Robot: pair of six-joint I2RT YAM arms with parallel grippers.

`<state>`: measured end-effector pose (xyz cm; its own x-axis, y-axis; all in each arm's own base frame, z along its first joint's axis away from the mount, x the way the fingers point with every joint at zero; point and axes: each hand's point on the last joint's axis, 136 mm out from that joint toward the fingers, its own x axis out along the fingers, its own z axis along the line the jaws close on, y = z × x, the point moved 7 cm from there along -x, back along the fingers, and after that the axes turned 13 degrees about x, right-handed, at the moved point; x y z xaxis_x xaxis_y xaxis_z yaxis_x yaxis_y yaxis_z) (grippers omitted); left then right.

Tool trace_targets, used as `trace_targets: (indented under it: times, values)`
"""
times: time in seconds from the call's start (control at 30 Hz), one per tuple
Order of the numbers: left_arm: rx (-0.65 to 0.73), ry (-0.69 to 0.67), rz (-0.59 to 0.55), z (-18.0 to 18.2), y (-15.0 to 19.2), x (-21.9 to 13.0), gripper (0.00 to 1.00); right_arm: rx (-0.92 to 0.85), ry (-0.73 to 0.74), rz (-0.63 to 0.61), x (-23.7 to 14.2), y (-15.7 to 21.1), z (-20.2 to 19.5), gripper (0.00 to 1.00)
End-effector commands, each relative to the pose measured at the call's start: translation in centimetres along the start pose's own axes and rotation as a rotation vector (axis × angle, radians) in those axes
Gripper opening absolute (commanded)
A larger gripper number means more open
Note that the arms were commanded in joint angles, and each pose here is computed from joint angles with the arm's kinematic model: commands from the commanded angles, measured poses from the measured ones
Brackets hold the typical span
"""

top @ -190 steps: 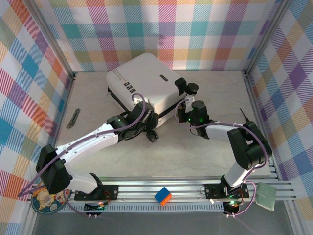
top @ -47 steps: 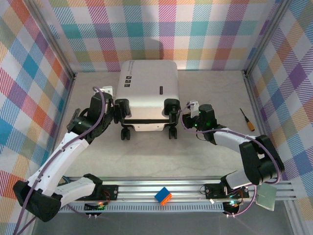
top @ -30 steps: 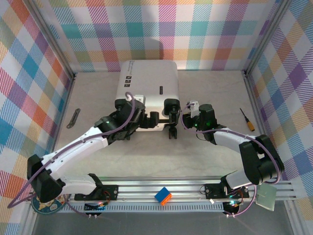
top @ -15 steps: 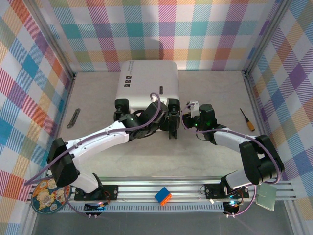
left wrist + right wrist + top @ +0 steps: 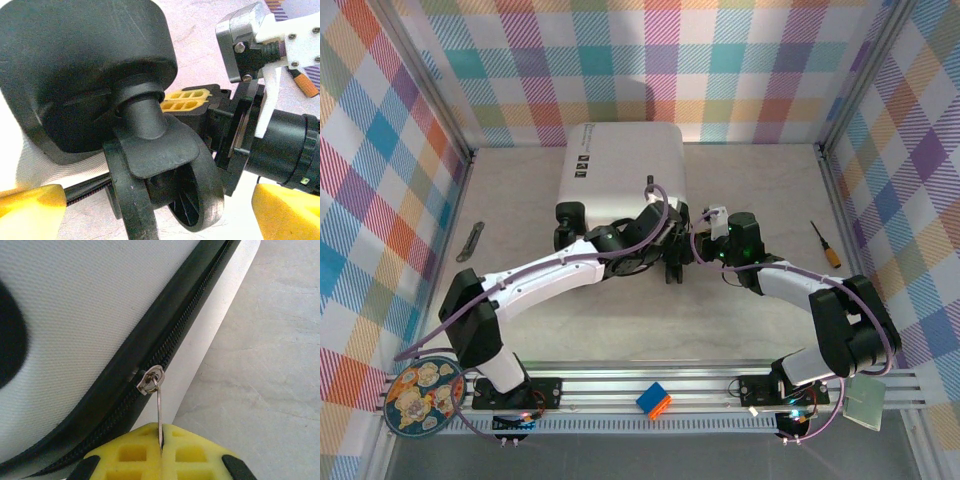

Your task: Pack the luggage

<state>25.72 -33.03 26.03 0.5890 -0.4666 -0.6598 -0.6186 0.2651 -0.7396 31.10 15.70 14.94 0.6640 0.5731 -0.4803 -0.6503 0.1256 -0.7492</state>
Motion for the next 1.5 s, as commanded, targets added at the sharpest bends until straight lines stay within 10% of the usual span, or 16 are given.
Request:
trace_targets:
  times: [0.0, 1.47]
  values:
    - [0.009, 0.016, -0.028, -0.9, -1.0, 0.6, 0.92, -0.013, -0.052, -0.049, -0.1, -1.2, 0.7, 0.0]
    - [0.075, -0.041, 0.02, 0.8, 2.1, -0.1, 0.48, -0.021, -0.044, -0.064, 0.1, -2.8, 0.6, 0.0]
